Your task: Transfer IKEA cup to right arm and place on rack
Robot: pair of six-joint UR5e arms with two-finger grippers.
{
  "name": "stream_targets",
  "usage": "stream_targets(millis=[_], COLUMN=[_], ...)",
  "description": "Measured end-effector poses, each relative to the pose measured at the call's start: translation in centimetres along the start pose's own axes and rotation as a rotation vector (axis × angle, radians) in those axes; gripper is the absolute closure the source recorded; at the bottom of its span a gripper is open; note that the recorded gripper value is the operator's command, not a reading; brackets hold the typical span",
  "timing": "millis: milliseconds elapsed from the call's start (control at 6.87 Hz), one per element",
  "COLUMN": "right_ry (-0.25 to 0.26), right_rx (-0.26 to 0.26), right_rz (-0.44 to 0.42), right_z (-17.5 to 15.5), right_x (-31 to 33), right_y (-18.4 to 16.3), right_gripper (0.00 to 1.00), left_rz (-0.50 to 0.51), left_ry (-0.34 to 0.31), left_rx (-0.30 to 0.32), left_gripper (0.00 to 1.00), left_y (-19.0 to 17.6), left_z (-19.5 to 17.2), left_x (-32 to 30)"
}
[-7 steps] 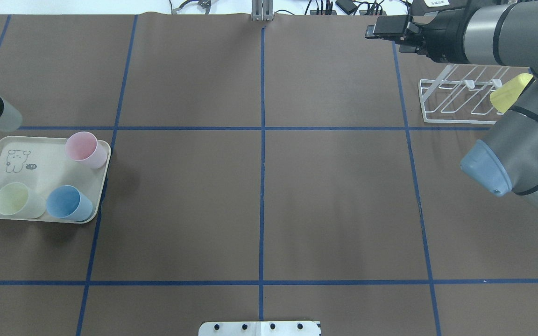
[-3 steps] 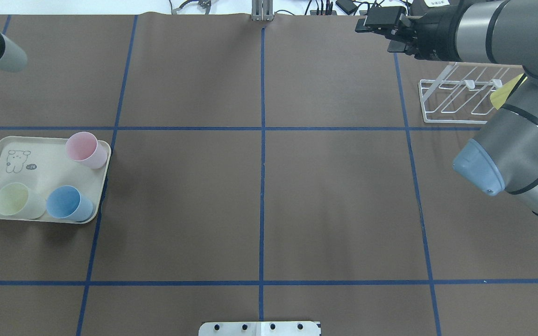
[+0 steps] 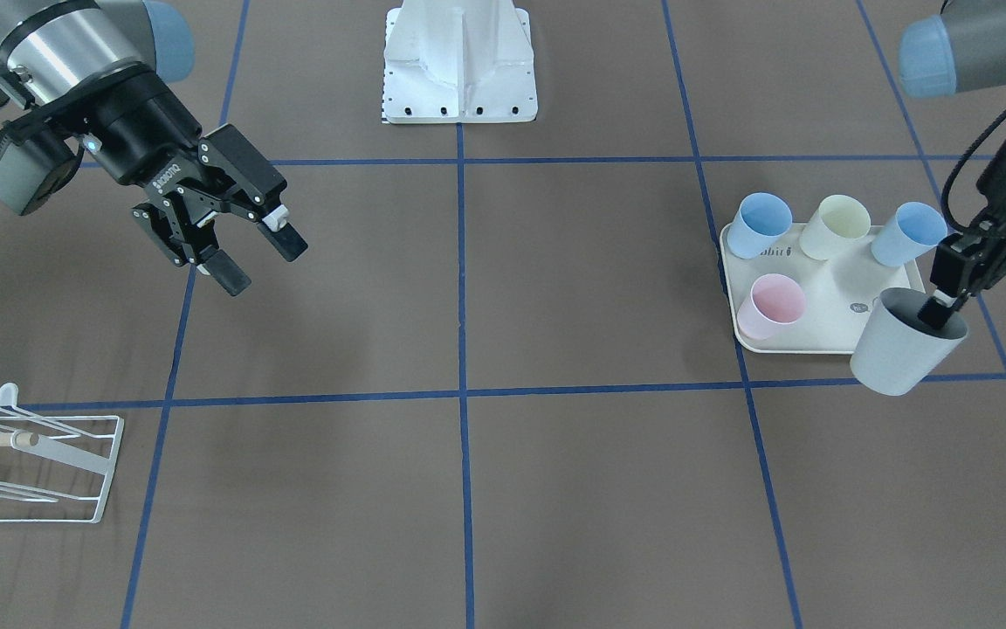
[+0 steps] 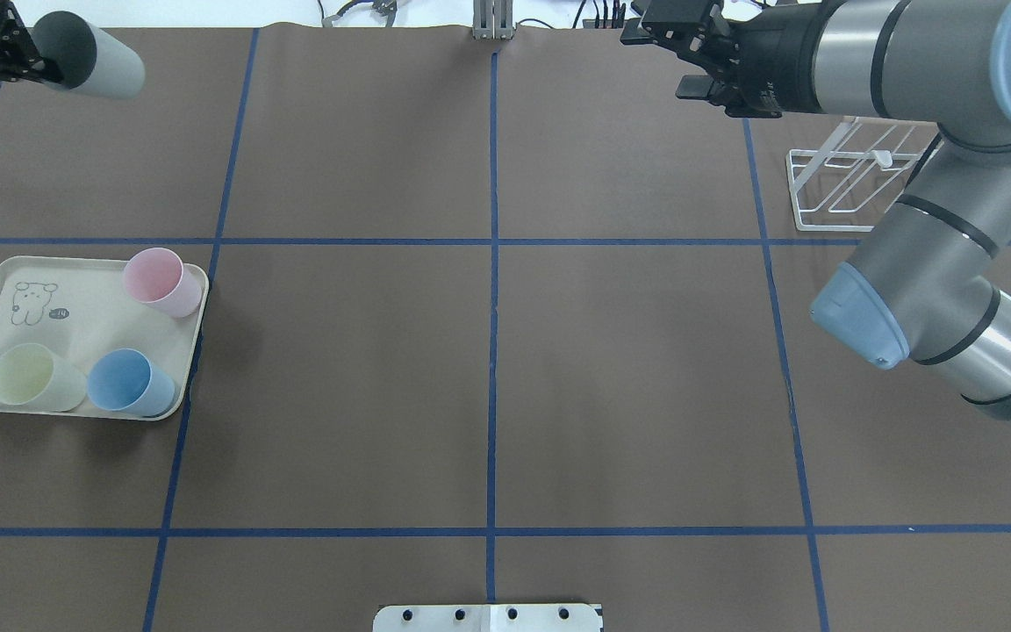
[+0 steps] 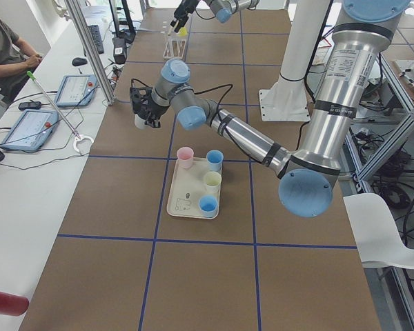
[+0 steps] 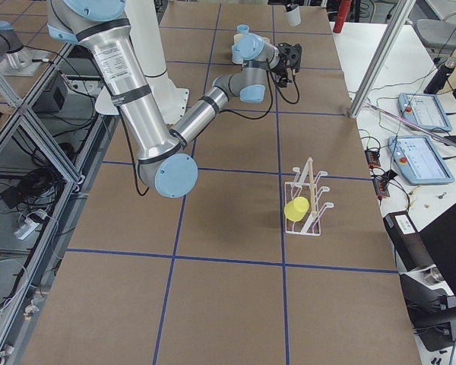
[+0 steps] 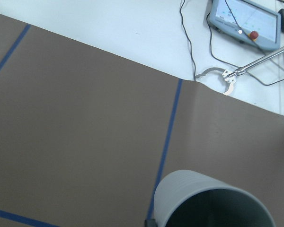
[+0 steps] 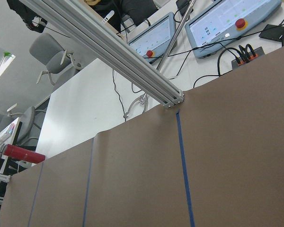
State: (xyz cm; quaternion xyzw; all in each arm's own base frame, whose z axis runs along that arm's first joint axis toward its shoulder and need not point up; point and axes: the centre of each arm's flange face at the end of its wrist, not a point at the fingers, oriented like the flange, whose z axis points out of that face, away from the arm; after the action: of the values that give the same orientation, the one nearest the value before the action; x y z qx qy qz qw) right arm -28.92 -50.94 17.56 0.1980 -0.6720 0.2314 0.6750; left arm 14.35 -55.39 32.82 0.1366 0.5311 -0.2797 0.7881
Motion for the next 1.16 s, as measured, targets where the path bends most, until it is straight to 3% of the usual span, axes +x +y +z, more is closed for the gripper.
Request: stream_targets(millis=[582, 874, 1165], right_ry=[-0.211, -0.280, -0.311], right_rx=[0.058, 0.048, 0.044], right_rz=[0.211, 0.288, 0.322], right_z=[2.1, 1.7, 1.4], right_x=[-5.0, -6.3, -7.0], right_y=[6.0, 6.6, 6.7], right_gripper=[0.00, 0.00, 0.00], left_rz=[-0.405, -0.631, -0.825], left_ry=[0.406, 0.576, 0.785], left_rx=[-0.121, -0.204, -0.331], left_gripper=[1.00, 1.00, 1.00], left_y=[7.6, 10.7, 13.2], left_z=[0.3, 0.8, 1.3], left_x=[6.4, 10.8, 11.8])
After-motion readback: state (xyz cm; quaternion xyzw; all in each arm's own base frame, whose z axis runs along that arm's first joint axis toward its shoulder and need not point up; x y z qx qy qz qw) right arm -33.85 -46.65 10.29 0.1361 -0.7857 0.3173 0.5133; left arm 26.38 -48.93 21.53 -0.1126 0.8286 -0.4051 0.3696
